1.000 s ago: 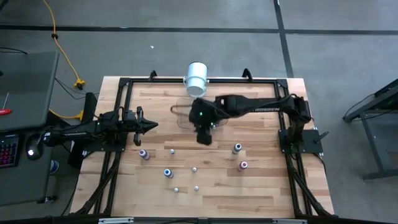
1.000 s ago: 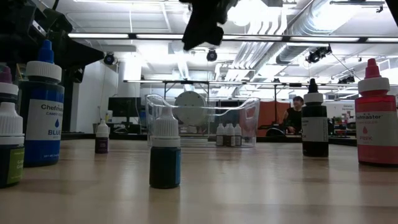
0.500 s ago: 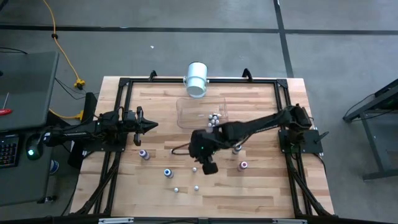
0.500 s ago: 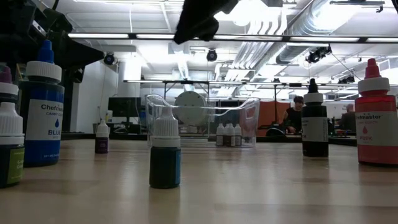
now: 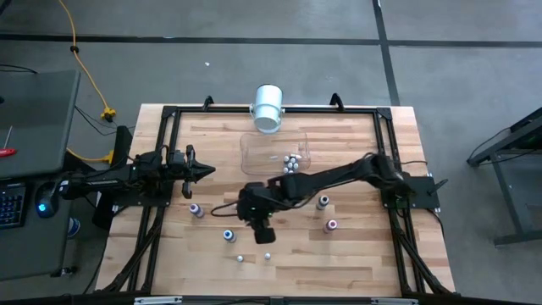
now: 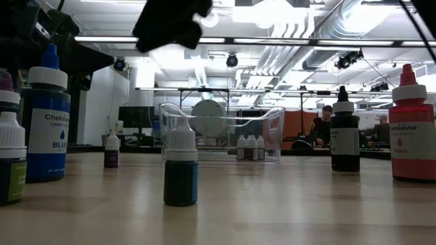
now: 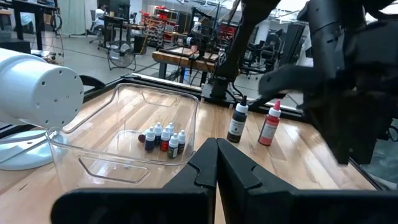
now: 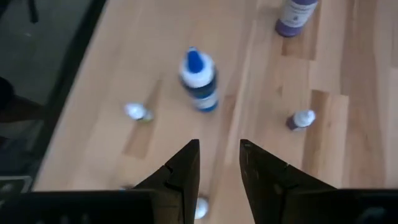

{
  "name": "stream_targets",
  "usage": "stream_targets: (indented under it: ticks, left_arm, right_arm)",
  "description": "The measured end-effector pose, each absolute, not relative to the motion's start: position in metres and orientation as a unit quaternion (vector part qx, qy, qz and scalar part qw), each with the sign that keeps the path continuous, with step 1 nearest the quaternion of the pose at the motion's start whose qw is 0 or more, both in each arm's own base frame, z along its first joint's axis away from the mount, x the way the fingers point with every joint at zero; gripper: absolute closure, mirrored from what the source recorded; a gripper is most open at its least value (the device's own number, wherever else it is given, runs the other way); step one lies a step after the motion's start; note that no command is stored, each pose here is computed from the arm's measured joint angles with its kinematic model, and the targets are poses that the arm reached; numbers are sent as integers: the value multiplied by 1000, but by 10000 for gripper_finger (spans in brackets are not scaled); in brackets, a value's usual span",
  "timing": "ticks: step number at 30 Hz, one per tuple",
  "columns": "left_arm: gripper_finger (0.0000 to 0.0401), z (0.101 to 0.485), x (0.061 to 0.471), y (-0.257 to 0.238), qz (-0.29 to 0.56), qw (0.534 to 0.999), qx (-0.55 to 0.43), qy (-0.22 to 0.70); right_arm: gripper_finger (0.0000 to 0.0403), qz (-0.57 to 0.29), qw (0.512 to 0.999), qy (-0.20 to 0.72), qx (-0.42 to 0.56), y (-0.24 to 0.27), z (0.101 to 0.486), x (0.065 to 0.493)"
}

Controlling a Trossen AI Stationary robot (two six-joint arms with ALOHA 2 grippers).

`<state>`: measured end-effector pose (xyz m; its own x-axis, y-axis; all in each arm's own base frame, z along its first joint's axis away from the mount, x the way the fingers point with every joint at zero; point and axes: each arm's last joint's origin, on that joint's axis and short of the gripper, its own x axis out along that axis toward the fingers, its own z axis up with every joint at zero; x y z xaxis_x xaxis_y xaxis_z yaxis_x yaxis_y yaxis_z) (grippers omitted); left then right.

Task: Pick & Place food coloring
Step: Put the small purple food coloring bottle into the transparent bin

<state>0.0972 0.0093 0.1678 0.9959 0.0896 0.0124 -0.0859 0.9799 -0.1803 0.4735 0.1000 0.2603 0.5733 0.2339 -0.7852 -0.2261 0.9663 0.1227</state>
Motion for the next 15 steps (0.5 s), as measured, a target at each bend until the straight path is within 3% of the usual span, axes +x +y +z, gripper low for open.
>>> stream_targets:
  ticks: [15]
  left_arm:
    - [400, 168, 97, 9, 44, 995, -90, -10]
  right_arm:
    - [287, 89, 876, 472, -33, 76, 212, 526]
